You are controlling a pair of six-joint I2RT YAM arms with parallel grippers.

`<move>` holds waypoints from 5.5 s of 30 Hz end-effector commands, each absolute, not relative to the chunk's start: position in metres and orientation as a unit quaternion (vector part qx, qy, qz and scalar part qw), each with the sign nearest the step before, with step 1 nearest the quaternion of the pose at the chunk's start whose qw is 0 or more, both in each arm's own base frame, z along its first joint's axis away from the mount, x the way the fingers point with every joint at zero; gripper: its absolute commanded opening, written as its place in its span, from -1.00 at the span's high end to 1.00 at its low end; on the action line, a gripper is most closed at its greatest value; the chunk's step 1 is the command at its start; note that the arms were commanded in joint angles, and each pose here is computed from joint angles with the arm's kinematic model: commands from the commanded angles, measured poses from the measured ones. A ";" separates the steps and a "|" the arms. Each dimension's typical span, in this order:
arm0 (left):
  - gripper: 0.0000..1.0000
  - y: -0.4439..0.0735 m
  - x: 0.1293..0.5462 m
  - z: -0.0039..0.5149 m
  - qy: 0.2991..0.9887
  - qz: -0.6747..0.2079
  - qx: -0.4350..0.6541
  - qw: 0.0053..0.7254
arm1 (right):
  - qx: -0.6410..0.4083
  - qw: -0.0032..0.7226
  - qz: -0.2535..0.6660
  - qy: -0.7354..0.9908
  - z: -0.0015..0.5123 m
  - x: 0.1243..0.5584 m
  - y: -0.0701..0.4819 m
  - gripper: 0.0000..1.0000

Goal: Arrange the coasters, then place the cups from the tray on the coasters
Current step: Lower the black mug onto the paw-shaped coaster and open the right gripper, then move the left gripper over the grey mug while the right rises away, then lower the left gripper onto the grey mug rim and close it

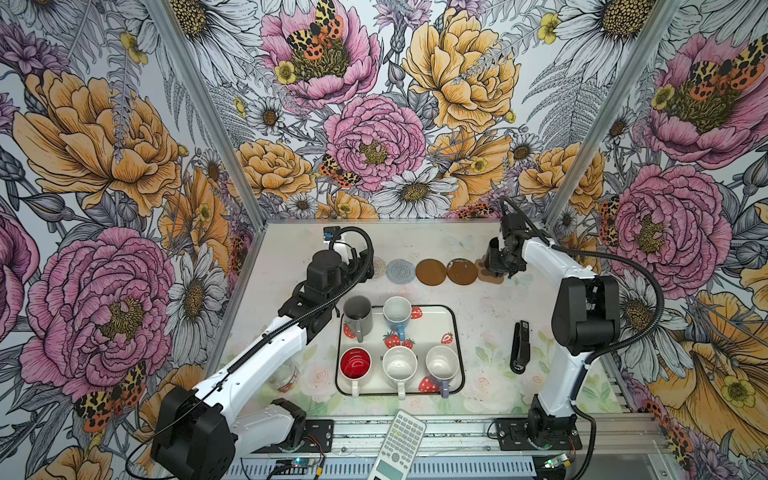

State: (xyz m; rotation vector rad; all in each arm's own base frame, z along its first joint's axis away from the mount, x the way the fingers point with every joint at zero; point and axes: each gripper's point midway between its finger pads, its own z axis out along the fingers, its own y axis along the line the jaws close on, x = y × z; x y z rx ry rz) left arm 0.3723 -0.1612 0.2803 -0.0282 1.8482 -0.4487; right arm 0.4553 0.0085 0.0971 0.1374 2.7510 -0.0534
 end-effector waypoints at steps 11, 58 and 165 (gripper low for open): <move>-0.62 -0.160 0.376 0.280 0.788 -0.201 -0.020 0.582 | 0.040 0.228 -0.017 0.973 0.105 0.482 0.010 1.00; -0.62 -0.156 0.369 0.286 0.785 -0.201 -0.022 0.585 | 0.035 0.213 -0.013 0.976 0.099 0.461 0.012 -0.12; 0.23 -0.151 0.263 0.091 0.971 -0.036 -0.014 0.237 | 0.078 0.514 0.238 0.821 0.239 0.405 0.162 -0.08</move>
